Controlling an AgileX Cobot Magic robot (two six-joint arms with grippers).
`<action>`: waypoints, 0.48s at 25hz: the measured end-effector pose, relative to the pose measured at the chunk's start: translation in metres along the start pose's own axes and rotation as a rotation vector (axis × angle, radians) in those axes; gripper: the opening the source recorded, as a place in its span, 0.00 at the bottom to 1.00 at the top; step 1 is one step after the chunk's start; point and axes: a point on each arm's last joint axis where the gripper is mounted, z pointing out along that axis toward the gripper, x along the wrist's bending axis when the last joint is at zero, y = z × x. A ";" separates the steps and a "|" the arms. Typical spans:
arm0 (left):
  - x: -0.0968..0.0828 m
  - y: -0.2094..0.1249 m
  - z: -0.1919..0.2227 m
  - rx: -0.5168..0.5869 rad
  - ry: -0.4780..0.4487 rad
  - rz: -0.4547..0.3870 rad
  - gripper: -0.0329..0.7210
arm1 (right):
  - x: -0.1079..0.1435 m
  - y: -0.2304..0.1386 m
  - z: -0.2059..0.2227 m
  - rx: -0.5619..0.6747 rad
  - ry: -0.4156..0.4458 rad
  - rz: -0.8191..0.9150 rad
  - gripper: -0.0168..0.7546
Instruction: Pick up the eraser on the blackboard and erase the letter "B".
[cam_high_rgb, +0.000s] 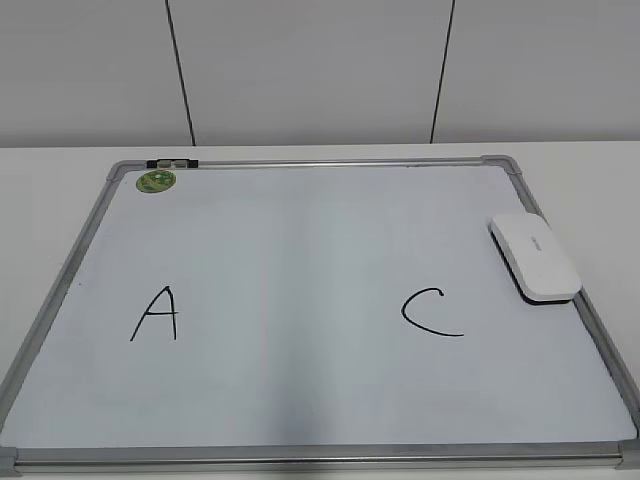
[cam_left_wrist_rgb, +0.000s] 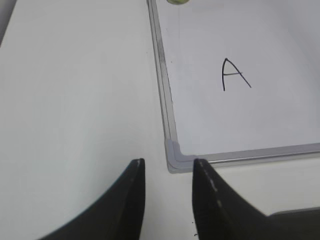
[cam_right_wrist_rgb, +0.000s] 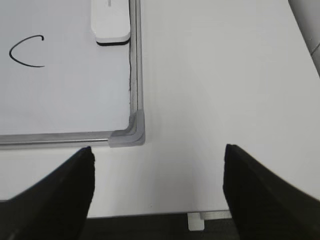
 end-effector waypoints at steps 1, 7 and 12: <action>0.000 -0.002 -0.003 -0.025 0.005 0.000 0.37 | 0.000 -0.002 -0.003 -0.023 -0.001 0.001 0.79; -0.001 -0.006 -0.008 -0.056 0.014 -0.002 0.37 | 0.000 -0.013 -0.015 -0.133 -0.008 0.006 0.79; -0.001 -0.006 -0.008 -0.056 0.014 -0.002 0.36 | 0.000 -0.013 -0.016 -0.136 -0.013 0.008 0.79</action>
